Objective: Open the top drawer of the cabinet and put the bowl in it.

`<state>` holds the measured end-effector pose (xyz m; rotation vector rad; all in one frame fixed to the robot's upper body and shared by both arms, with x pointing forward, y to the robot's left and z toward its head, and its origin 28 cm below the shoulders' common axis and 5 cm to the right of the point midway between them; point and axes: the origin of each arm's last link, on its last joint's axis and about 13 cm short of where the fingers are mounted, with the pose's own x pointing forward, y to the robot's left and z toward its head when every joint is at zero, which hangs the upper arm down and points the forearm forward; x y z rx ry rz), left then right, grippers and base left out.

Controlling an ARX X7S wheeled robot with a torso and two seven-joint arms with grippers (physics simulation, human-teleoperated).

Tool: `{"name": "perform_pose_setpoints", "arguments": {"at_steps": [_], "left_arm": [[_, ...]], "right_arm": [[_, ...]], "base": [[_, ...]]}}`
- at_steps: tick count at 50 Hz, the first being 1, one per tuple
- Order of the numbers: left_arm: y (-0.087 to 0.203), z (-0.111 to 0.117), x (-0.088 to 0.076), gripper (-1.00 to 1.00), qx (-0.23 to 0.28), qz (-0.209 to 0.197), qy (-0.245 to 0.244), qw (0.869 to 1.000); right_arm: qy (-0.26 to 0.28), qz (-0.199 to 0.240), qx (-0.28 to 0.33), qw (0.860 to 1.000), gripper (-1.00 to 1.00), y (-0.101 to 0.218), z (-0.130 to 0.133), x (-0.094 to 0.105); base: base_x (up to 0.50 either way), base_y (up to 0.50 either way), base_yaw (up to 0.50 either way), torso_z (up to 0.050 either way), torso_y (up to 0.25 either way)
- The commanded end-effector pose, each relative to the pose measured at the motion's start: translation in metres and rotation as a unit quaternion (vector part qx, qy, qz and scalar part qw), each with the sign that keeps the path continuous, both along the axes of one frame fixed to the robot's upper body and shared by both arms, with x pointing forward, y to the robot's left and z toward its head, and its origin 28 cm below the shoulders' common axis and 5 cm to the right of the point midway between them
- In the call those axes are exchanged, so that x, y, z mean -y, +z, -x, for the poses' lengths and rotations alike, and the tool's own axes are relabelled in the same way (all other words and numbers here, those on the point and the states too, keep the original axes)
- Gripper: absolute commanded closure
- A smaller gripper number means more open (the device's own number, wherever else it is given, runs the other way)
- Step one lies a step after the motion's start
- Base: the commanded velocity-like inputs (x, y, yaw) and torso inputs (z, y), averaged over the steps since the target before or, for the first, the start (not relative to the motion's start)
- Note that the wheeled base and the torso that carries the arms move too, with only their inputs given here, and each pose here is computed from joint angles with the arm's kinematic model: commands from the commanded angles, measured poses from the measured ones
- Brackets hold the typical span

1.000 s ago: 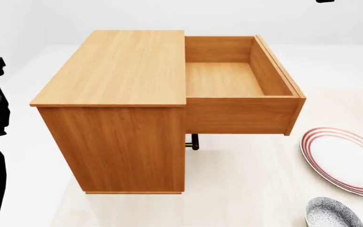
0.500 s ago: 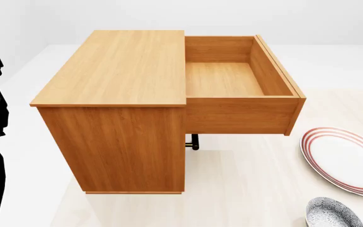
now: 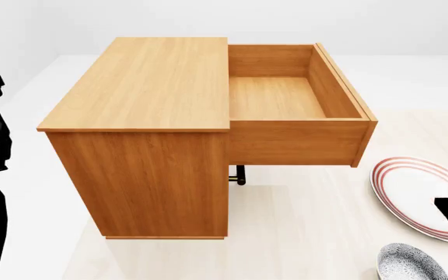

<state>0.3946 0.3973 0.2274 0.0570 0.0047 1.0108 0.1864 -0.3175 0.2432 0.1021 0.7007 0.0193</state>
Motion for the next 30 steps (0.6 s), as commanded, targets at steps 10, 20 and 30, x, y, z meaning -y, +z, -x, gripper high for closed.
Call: {"name": "perform_pose_setpoints", "arguments": {"at_steps": [10,20,30], "left_arm": [[-0.002,0.001,-0.001,-1.00,-0.001,0.001,0.002,1.000],[-0.003,0.001,-0.001,-1.00,-0.003,0.002,0.002,1.000],[-0.001,0.001,-0.002,-1.00,-0.001,0.003,0.002,1.000]], "right_arm": [[0.003,0.022,-0.082,0.996,-1.00,-0.041,0.009,0.008],[0.002,0.041,-0.120,0.992,-1.00,-0.058,0.012,0.012],[0.003,0.050,-0.145,0.988,-1.00,-0.074,0.009,0.013]], "base": [[0.00,0.00,0.00,0.000,0.000],[0.00,0.00,0.00,0.000,0.000],[0.00,0.00,0.00,0.000,0.000]]}}
